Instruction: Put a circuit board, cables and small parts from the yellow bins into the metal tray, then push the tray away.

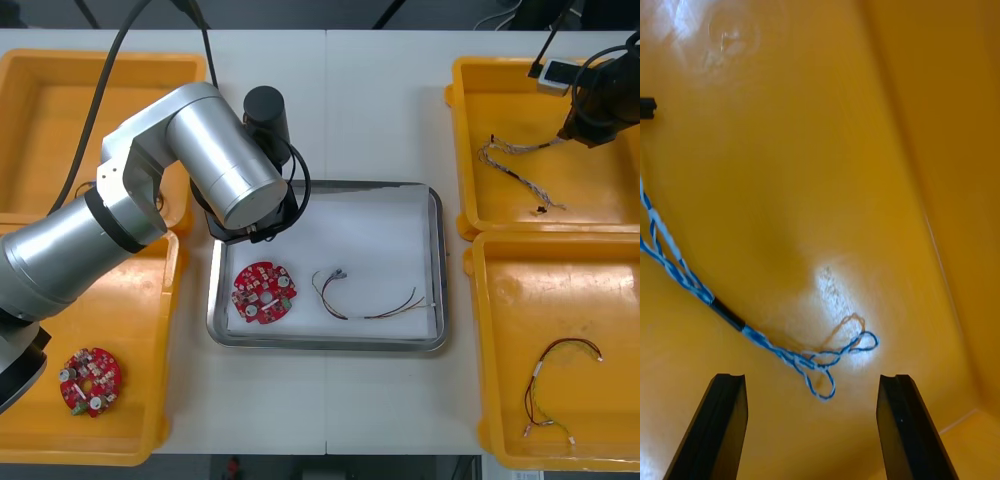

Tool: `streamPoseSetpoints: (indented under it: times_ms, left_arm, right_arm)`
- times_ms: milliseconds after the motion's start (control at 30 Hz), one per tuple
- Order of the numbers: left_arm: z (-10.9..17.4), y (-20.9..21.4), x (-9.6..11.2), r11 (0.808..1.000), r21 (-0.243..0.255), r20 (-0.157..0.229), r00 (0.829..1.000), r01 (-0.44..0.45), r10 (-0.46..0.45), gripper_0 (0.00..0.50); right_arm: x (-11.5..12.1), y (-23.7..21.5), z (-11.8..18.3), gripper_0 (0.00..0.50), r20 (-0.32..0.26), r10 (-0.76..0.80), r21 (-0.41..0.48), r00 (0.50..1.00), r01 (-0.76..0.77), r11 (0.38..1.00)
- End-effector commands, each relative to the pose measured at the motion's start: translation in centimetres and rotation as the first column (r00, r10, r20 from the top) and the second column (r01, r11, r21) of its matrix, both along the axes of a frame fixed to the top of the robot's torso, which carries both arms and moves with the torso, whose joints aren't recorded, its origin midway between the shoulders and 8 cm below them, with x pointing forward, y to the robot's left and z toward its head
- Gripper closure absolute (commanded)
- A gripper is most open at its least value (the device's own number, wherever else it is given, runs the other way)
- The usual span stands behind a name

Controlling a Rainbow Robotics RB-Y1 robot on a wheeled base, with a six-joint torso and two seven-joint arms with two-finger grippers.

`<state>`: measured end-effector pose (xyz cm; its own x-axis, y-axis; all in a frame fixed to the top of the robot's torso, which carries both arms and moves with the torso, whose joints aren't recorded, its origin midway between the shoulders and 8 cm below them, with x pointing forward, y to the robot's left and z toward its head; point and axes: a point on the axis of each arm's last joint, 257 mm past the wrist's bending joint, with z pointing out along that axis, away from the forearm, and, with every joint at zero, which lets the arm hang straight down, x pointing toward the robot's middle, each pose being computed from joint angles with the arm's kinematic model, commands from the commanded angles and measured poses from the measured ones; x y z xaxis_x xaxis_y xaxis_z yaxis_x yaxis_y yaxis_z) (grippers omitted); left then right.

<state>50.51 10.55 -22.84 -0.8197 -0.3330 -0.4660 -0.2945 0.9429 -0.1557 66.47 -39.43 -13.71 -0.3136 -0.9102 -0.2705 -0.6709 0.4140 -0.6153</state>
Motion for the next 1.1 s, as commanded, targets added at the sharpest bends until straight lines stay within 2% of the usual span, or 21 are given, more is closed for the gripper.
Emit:
streamPoseSetpoints:
  times_ms: [33,300,433,500,567,700,767,1100]
  left_arm:
    - [-1.1,-1.4,-0.8,1.000,-0.014,-0.008,1.000,0.000,0.000,0.496]
    - [-1.4,-1.1,-0.5,1.000,-0.002,0.002,1.000,-0.003,0.003,0.468]
    - [-1.3,-1.1,-0.4,1.000,0.000,0.007,1.000,-0.003,0.003,0.418]
    - [-1.2,-1.0,-0.3,1.000,0.004,0.013,1.000,-0.003,0.003,0.354]
    - [-1.2,-1.0,-0.2,1.000,0.005,0.015,1.000,-0.004,0.004,0.311]
    - [-1.2,-0.8,-0.2,1.000,0.008,0.018,1.000,-0.005,0.005,0.155]
    - [-1.2,-0.8,-0.2,1.000,0.010,0.019,1.000,-0.006,0.006,0.126]
    - [0.3,-1.0,-0.3,1.000,0.004,0.048,0.999,0.014,-0.014,0.076]
  right_arm:
    - [1.6,2.6,1.7,0.000,0.047,0.042,-0.019,0.998,-0.041,0.999]
    - [1.7,2.9,0.4,0.000,0.042,0.060,-0.045,0.997,-0.059,0.997]
    - [1.5,3.0,-0.1,0.000,0.032,0.063,-0.042,0.998,-0.061,0.997]
    - [1.3,3.3,-0.5,0.000,0.021,0.065,-0.037,0.998,-0.064,0.997]
    - [0.9,3.4,-1.3,0.000,0.005,0.065,-0.027,0.998,-0.065,0.998]
    - [0.5,3.4,-2.2,0.000,-0.017,0.047,0.011,0.999,-0.047,0.999]
    - [0.3,3.0,-2.5,0.000,-0.024,0.037,0.019,0.999,-0.036,0.999]
    - [-0.1,2.0,-3.4,0.000,-0.044,0.011,0.019,0.999,-0.010,1.000]
